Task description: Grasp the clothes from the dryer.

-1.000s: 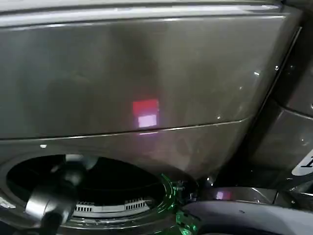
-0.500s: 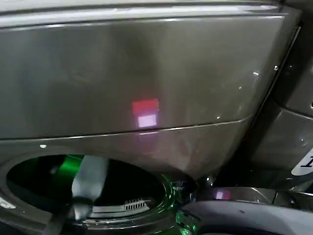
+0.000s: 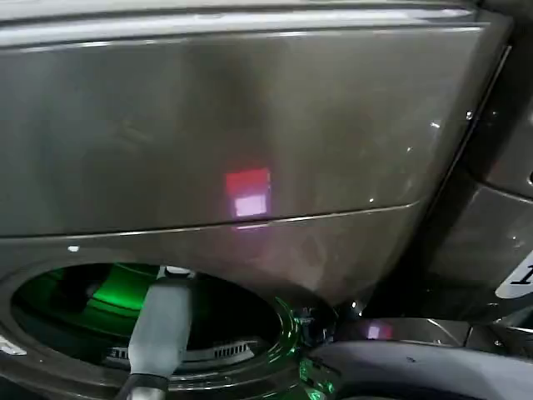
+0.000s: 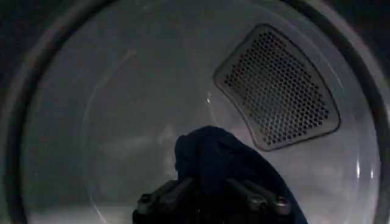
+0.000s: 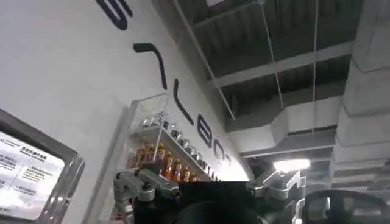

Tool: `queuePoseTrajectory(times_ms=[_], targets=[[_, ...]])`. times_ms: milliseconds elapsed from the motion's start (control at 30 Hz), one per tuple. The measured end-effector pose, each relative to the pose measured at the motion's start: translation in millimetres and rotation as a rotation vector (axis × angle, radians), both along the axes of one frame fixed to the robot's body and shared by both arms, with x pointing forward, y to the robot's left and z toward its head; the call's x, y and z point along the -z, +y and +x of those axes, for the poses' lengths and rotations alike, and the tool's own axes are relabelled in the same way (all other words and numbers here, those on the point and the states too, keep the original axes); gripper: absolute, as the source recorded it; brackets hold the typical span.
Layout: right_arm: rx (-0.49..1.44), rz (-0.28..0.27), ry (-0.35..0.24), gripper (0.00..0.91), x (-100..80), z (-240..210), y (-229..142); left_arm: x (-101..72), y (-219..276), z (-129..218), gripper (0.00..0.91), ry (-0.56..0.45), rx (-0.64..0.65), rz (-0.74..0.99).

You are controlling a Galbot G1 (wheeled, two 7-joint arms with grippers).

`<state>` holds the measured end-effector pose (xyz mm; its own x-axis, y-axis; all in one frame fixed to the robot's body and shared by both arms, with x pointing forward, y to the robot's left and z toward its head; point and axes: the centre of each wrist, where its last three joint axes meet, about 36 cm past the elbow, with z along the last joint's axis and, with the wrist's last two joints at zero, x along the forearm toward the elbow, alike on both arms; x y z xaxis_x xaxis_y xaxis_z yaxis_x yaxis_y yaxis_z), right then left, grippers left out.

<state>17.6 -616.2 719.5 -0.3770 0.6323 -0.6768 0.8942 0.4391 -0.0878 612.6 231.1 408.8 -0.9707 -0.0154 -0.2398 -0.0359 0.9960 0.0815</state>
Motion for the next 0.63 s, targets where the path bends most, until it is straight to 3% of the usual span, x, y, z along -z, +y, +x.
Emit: queuePoseTrajectory(times_ms=[633], targets=[[-0.001, 0.008, 0.005, 0.907, 1.1, -0.4, -0.6, -2.2, 1.8, -0.3, 0.0, 0.01, -0.022, -0.004]])
